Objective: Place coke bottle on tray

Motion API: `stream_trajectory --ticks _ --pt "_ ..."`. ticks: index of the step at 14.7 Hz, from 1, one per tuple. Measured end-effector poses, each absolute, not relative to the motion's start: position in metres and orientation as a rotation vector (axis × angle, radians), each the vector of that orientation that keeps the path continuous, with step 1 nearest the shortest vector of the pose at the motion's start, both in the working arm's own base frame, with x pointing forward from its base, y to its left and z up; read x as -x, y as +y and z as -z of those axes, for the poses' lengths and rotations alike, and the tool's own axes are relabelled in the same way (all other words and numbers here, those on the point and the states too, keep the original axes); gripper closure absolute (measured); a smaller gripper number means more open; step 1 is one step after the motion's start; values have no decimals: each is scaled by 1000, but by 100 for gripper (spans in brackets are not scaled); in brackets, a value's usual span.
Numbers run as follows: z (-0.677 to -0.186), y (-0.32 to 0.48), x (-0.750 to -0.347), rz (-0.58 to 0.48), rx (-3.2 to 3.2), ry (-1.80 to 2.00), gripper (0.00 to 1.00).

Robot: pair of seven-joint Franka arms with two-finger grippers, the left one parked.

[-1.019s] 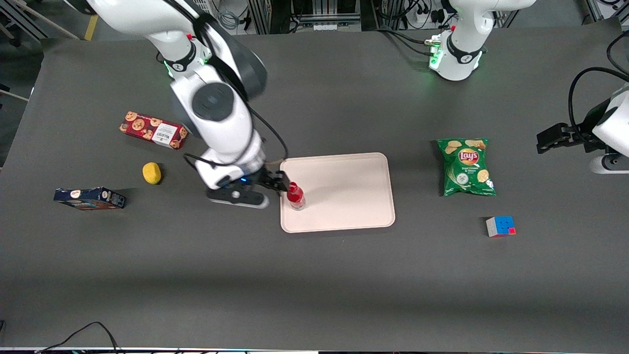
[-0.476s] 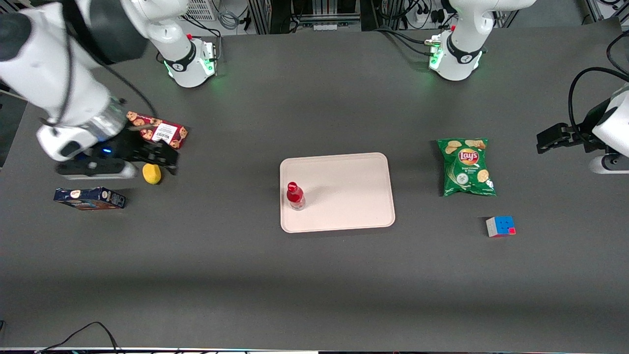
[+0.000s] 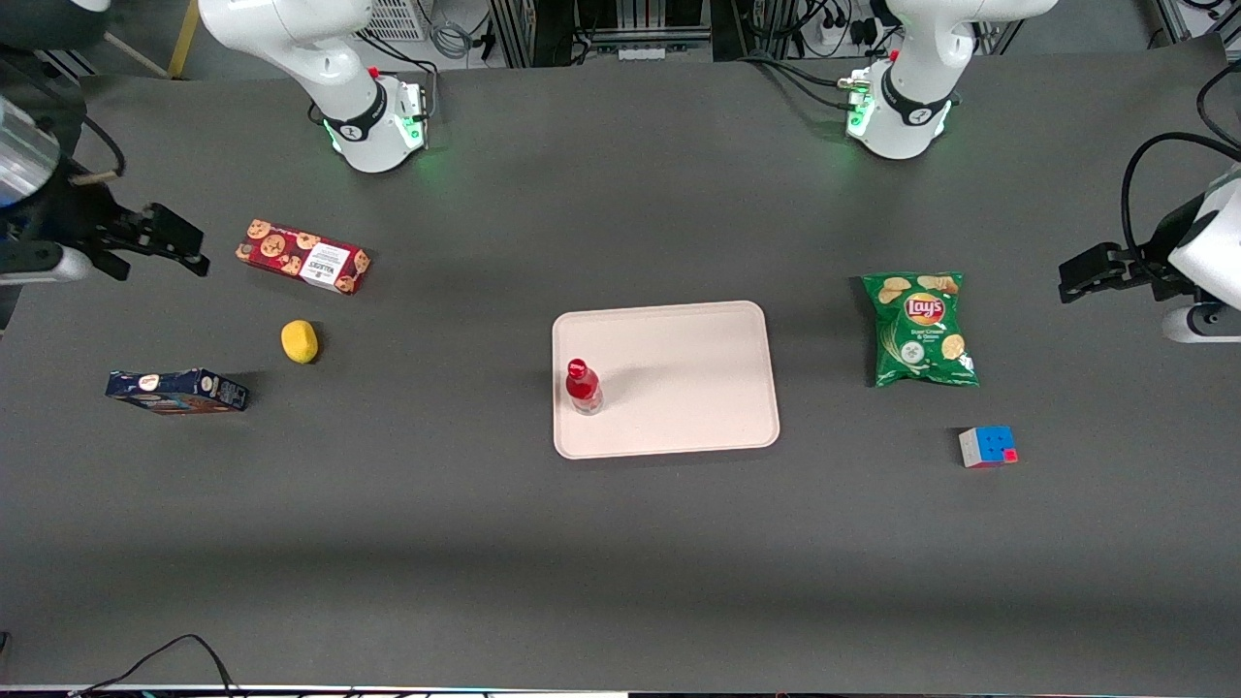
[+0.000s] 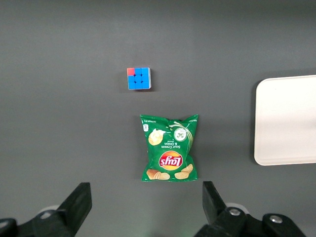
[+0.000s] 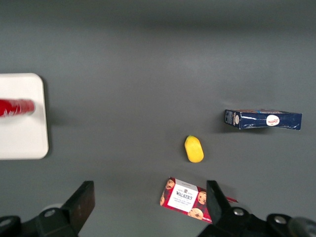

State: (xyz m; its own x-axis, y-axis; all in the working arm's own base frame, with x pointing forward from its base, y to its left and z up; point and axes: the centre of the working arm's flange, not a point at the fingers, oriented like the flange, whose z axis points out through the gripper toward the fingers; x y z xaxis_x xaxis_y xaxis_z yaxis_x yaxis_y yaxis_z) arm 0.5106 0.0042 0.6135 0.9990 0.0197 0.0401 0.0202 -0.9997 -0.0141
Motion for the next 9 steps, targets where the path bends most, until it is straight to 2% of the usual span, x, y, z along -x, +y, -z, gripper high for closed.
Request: stream_trajectory --ticks 4,9 --pt "-615 -29 -493 64 3091 -80 0" --pt "-619 -33 -494 95 3091 -47 0"
